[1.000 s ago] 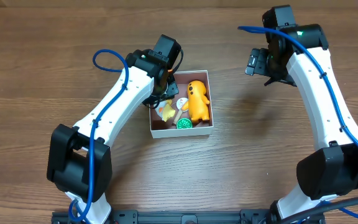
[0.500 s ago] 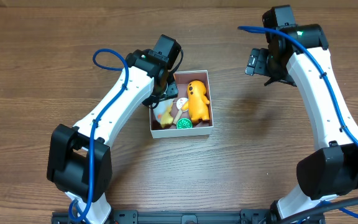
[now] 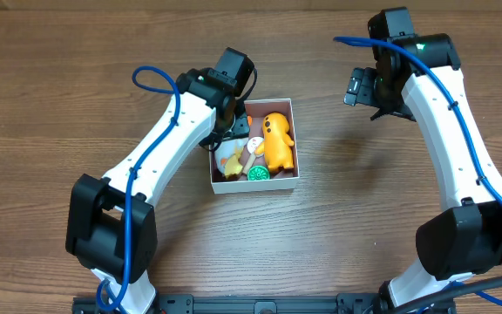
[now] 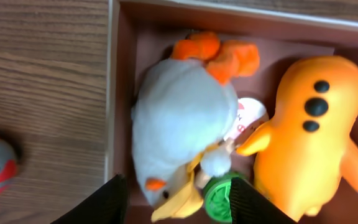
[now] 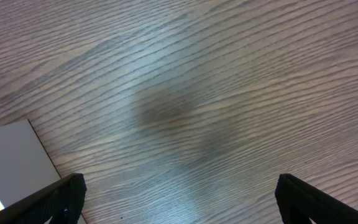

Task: Pack container
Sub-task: 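Move the left gripper back to the red ball and lower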

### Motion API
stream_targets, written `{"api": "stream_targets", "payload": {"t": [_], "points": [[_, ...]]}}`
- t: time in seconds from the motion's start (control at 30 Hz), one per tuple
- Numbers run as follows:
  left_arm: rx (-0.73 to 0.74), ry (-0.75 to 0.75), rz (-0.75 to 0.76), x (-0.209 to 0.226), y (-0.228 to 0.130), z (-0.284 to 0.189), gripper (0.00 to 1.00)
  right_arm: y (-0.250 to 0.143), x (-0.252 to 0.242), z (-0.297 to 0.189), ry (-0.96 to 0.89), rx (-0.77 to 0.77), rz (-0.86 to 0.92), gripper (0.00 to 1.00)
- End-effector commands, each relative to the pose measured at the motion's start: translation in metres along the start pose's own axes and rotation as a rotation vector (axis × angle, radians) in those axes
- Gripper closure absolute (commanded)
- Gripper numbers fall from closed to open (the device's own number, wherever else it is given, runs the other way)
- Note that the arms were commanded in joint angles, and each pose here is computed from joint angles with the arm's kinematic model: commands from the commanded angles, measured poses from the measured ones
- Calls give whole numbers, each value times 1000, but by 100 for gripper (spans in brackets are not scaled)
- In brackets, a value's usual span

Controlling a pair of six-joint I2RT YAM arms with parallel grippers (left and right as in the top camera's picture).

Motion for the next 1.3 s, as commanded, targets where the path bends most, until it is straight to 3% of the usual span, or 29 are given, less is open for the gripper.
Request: {"api": "stream_targets", "payload": {"t": [0.0,0.2,0.43,0.53,0.67,0.7,0.83,1.0,1.27], "points": [[-61,18,58,8,14,-33,47,5,-3,-15,10,-50,12,0],[-136,77,24,45,12,-84,45,5,-3,-15,10,-50,12,0],[-61,127,97,72,-24,-112,43,5,-3,-15,10,-50,12,0],[-45,137,137,78,-35,-102,40,5,-3,-15,10,-50,12,0],[-21,173,171,90,-47,-72,18,5,-3,-15,10,-50,12,0],[-17,186,168,93,-49,-63,17,5,-3,-15,11,-50,13,0],[7,189,123,108,-54,-31,18,5,-3,-15,10,-50,12,0],[12,205,52,132,-47,-24,20,5,-3,-15,10,-50,12,0],[23,124,129,135,-48,1,14,5,-3,-15,10,-50,12,0]]}}
Point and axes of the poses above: each gripper's point midway between its finger pads, its own z axis out along the fingers, its own x axis along the line the jaws close on, y = z × x, the point moved 5 cm from there along -z, back along the fingers, and after that the axes turned 1 degree about z, right-handed, at the moved point
